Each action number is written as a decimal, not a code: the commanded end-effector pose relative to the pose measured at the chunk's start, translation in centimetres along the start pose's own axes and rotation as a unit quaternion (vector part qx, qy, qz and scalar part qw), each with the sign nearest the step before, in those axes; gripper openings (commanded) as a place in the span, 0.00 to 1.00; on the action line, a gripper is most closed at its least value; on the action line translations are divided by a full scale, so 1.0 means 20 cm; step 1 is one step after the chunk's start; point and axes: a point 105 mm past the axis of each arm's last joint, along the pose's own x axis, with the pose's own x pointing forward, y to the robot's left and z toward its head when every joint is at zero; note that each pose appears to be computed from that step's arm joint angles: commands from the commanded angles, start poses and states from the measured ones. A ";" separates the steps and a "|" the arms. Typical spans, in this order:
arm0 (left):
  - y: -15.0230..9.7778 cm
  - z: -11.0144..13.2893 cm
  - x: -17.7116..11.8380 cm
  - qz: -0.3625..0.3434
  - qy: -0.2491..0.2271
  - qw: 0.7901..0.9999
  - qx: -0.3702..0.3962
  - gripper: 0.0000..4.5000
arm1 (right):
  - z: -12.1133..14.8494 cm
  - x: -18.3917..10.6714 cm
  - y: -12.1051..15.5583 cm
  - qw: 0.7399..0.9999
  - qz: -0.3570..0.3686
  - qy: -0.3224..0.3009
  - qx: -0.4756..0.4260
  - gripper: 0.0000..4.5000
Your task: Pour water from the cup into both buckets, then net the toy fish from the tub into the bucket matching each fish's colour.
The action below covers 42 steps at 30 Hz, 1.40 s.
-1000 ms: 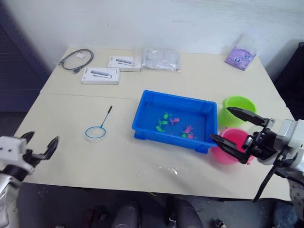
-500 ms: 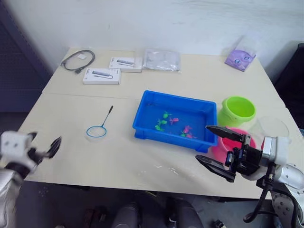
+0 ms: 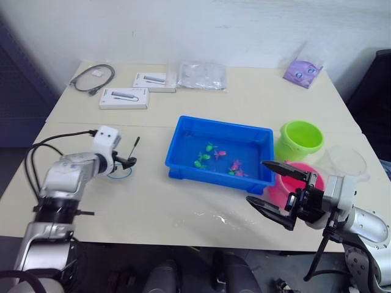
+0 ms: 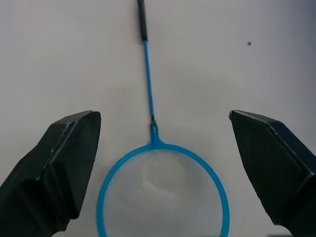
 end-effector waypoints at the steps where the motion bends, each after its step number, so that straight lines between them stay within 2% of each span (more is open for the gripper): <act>1: 0.01 0.04 0.05 0.005 -0.003 1.000 0.009 1.00 | 0.06 0.01 0.02 0.999 -0.006 -0.017 -0.028 0.99; 7: -0.03 0.03 0.15 -0.024 0.003 1.000 -0.007 1.00 | 0.06 0.01 0.03 0.999 -0.014 -0.014 -0.028 0.99; 11: -0.04 -0.12 0.15 -0.038 0.077 0.996 -0.004 0.72 | 0.06 0.00 0.02 0.999 -0.023 -0.011 -0.032 1.00; 17: 0.03 -0.20 0.14 -0.008 0.067 0.997 -0.047 0.10 | 0.05 0.00 0.01 0.999 -0.032 -0.011 -0.032 1.00; 18: 0.03 -0.20 0.14 -0.004 0.057 0.997 -0.050 0.00 | 0.05 0.00 0.01 0.999 -0.032 -0.011 -0.031 1.00; 22: 0.05 -0.08 0.10 -0.015 -0.030 0.999 -0.043 0.00 | 0.04 0.00 0.01 0.999 -0.028 -0.010 -0.029 1.00; 25: 0.12 0.09 -0.06 -0.065 -0.129 0.989 -0.023 0.00 | 0.06 0.01 -0.01 0.999 -0.028 -0.011 0.031 1.00; 27: 0.12 0.20 -0.18 -0.106 -0.196 0.975 0.025 0.00 | 0.11 0.04 -0.03 0.999 -0.018 -0.013 0.047 1.00; 28: 0.09 0.26 -0.26 -0.141 -0.229 0.960 0.082 0.00 | 0.12 0.06 -0.02 0.999 0.000 -0.004 0.052 1.00; 29: 0.07 0.30 -0.32 -0.165 -0.248 0.946 0.125 0.00 | 0.13 0.07 -0.02 0.998 0.012 0.004 0.057 1.00; 30: 0.01 0.32 -0.38 -0.215 -0.248 0.929 0.170 0.00 | 0.10 0.08 -0.02 0.996 0.014 0.043 0.078 1.00; 32: -0.08 0.32 -0.43 -0.279 -0.235 0.906 0.212 0.00 | 0.07 0.09 -0.04 0.990 0.012 0.091 0.103 1.00; 34: -0.28 0.29 -0.50 -0.379 -0.199 0.851 0.303 0.00 | 0.07 0.14 -0.04 0.987 0.033 0.110 0.111 1.00; 36: -0.40 0.25 -0.54 -0.445 -0.161 0.803 0.362 0.00 | 0.07 0.20 -0.06 0.982 0.041 0.131 0.132 1.00; 37: -0.43 0.25 -0.55 -0.459 -0.150 0.794 0.369 0.00 | 0.07 0.22 -0.06 0.979 0.042 0.138 0.142 1.00; 38: -0.48 0.25 -0.57 -0.489 -0.139 0.774 0.378 0.00 | 0.06 0.25 -0.06 0.977 0.053 0.144 0.148 1.00; 41: -0.54 0.16 -0.56 -0.518 -0.071 0.719 0.458 0.00 | 0.03 0.30 -0.08 0.972 0.068 0.166 0.154 1.00; 42: -0.58 0.18 -0.56 -0.528 -0.073 0.713 0.455 0.00 | 0.02 0.31 -0.06 0.966 0.082 0.175 0.169 1.00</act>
